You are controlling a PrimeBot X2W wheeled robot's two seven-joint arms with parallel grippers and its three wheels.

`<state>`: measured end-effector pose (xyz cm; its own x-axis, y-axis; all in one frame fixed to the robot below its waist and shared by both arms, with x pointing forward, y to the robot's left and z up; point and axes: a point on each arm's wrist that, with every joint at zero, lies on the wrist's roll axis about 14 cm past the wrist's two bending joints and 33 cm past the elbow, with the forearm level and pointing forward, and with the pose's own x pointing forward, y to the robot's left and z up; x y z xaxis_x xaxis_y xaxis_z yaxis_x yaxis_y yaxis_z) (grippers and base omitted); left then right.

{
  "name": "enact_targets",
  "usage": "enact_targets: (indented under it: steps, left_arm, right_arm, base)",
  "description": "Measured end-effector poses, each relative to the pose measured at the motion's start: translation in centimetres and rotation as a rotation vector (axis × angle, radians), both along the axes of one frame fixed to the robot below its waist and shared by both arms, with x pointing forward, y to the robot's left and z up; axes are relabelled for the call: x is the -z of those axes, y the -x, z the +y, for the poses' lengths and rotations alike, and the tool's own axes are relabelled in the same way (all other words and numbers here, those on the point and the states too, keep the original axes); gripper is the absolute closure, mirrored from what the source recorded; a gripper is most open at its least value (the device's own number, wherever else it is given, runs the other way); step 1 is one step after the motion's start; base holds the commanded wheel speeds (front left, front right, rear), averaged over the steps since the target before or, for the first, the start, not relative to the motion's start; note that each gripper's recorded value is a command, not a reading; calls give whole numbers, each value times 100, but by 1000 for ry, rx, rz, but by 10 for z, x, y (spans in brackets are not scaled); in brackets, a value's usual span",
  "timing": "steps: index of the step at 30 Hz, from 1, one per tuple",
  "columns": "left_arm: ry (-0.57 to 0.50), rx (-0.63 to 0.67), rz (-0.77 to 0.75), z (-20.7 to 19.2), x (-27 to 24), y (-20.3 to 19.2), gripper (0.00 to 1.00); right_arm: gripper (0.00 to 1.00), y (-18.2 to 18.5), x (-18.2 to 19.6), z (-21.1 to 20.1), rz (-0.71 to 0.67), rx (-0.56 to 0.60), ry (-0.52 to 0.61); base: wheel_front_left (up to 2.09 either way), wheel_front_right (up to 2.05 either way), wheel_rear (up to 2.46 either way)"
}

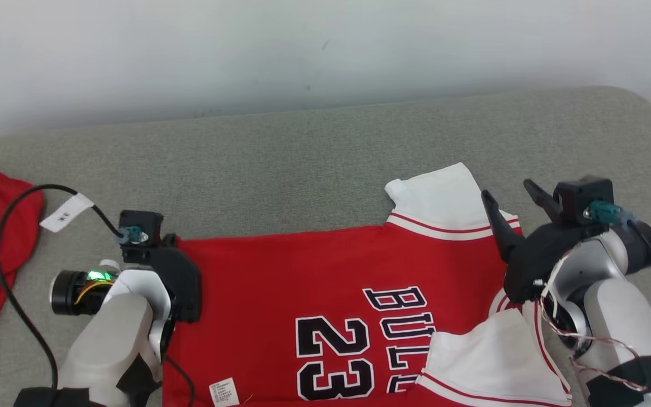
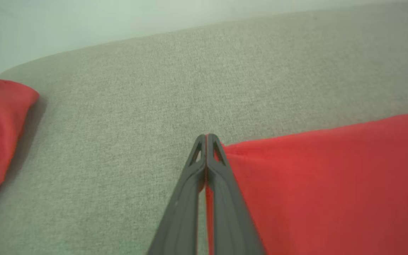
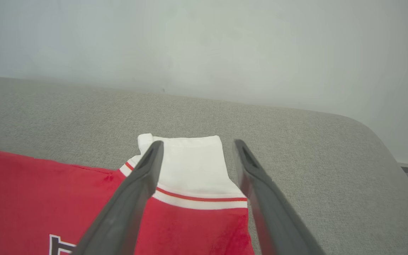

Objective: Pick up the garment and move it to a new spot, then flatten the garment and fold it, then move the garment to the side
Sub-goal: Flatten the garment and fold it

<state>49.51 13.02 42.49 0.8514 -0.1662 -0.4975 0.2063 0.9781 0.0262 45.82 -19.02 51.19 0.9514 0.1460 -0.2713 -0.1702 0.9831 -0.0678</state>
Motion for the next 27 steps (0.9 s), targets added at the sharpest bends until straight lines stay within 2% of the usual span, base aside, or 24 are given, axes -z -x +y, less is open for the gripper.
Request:
enact_targets:
  steps: [6,12,14,20,27]
  left_arm:
    - [50,-79,-79,14,-14,-5,100]
    - [74,-73,-67,11,-10,-2,100]
    - [83,-63,-73,5,-11,-6,100]
    - [96,-35,-75,-9,-5,-15,100]
    - [112,-6,-94,-17,-4,-30,100]
  right_arm:
    - [0,-12,-3,9,-3,-20,0]
    - [0,-21,15,9,110,-6,-32]
    - [0,-25,25,2,176,7,-11]
    - [0,-58,27,-24,244,65,55]
    - [0,-82,58,-41,371,109,126]
  base:
    - [0,0,0]
    - [0,0,0]
    - [0,0,0]
    - [0,0,0]
    - [0,0,0]
